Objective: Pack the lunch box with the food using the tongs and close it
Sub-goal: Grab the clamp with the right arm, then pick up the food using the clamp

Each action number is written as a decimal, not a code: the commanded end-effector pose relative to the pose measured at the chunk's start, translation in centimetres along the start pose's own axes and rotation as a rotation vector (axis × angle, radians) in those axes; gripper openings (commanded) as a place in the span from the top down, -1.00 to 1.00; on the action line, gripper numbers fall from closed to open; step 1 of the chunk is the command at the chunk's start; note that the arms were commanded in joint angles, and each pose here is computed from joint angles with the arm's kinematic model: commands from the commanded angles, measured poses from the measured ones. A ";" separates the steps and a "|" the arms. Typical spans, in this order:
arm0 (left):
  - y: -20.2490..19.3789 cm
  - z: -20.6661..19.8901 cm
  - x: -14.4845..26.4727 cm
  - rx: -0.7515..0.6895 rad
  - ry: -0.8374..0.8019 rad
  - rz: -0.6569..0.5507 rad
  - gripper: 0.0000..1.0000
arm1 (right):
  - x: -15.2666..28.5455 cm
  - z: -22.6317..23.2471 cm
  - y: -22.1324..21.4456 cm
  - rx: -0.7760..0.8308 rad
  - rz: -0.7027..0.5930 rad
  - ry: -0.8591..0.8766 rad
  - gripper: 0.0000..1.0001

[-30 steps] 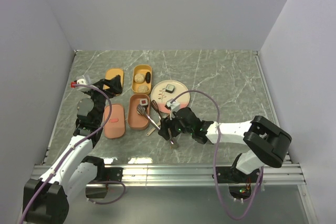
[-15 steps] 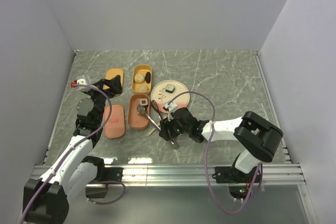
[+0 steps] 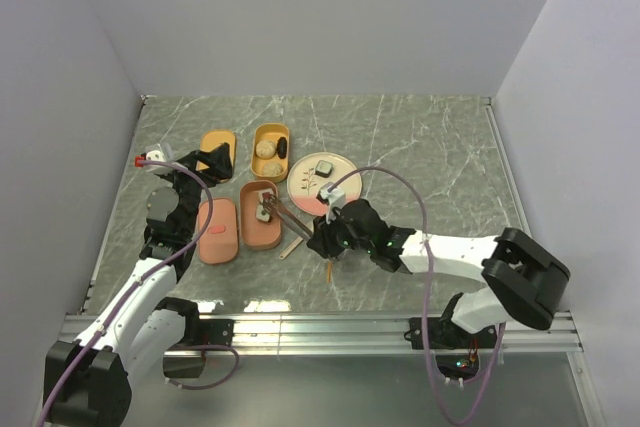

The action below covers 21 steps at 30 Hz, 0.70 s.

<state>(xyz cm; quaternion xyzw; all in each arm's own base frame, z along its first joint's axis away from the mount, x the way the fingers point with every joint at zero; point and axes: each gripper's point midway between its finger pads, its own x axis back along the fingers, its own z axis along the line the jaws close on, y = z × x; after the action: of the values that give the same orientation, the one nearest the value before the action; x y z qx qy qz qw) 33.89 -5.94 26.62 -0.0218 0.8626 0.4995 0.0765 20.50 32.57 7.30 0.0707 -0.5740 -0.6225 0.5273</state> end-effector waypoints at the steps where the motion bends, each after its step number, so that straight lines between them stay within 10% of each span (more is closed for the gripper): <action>1: 0.8 -0.6 0.0 0.012 -0.032 -0.030 -0.99 | 1.5 0.8 3.0 0.029 -0.093 0.021 0.22; 21: 0.9 -0.6 0.0 0.013 -0.032 -0.032 -0.99 | 6.4 -6.3 6.0 -0.063 -0.236 -0.411 0.15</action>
<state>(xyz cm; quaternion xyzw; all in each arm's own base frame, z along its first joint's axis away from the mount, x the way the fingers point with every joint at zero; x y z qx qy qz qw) 33.89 -5.94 26.62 -0.0218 0.8626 0.4995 0.0765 23.90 26.89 12.33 0.0217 -0.6259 -0.6793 0.3825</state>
